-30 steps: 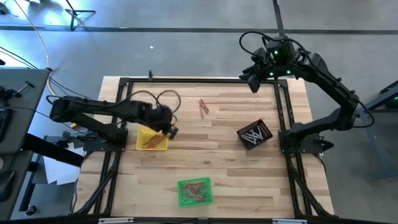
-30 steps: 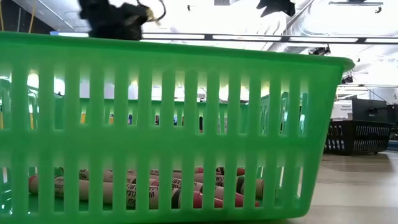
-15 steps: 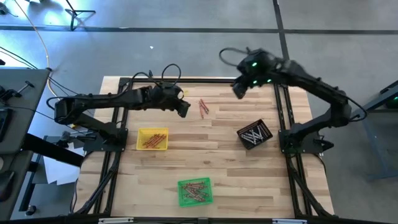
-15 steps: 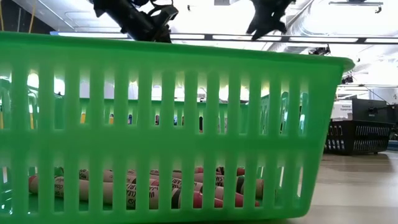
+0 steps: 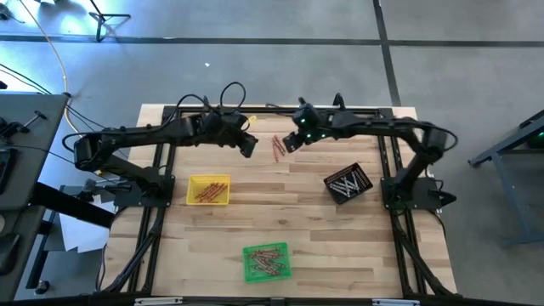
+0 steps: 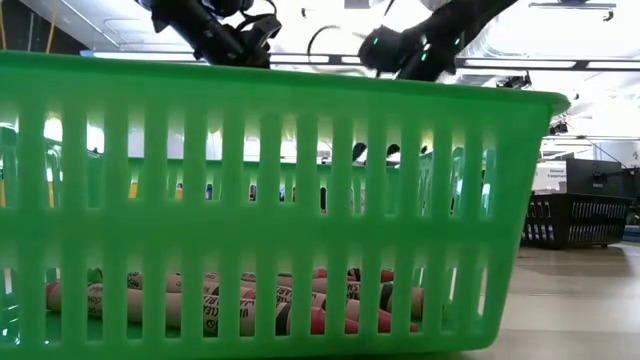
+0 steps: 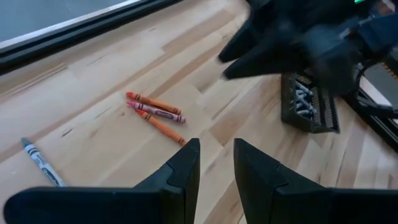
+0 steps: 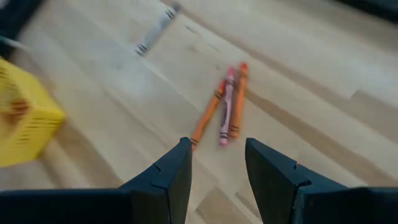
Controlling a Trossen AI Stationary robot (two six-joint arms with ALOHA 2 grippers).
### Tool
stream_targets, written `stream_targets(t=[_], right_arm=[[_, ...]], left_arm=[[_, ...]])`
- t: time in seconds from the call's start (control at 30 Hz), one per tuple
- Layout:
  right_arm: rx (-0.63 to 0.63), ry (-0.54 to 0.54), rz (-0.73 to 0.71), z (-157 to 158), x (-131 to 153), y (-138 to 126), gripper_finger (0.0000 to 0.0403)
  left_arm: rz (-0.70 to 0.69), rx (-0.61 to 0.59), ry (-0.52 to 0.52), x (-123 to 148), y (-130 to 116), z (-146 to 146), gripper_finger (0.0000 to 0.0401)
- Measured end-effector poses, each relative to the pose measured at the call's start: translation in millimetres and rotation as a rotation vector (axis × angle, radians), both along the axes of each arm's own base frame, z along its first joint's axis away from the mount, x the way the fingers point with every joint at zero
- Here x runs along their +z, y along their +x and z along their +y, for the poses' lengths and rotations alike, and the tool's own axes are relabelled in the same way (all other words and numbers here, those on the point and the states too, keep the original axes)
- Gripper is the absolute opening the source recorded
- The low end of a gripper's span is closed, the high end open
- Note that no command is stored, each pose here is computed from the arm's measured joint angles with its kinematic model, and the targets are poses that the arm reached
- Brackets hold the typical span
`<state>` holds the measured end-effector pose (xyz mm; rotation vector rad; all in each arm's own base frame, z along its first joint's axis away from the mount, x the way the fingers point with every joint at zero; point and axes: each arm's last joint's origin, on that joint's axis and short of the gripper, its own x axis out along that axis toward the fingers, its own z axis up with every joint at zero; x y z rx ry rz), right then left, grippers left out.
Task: Sort crayons
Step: Put the gray crayon into the black bin
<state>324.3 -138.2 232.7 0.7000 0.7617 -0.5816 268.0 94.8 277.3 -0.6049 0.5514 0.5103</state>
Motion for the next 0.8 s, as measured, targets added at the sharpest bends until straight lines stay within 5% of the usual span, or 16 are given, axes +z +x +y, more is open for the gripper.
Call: stream_targets(t=[0.43,0.8], right_arm=[[-0.095,0.079,0.142,-8,-69,22,0.0142],[-0.118,0.07,0.124,-21,-60,14,0.0142]], left_arm=[[0.082,-0.034,0.048,-4,-12,20,0.0086],[0.164,-0.007,0.017,-31,-1,37,0.0086]])
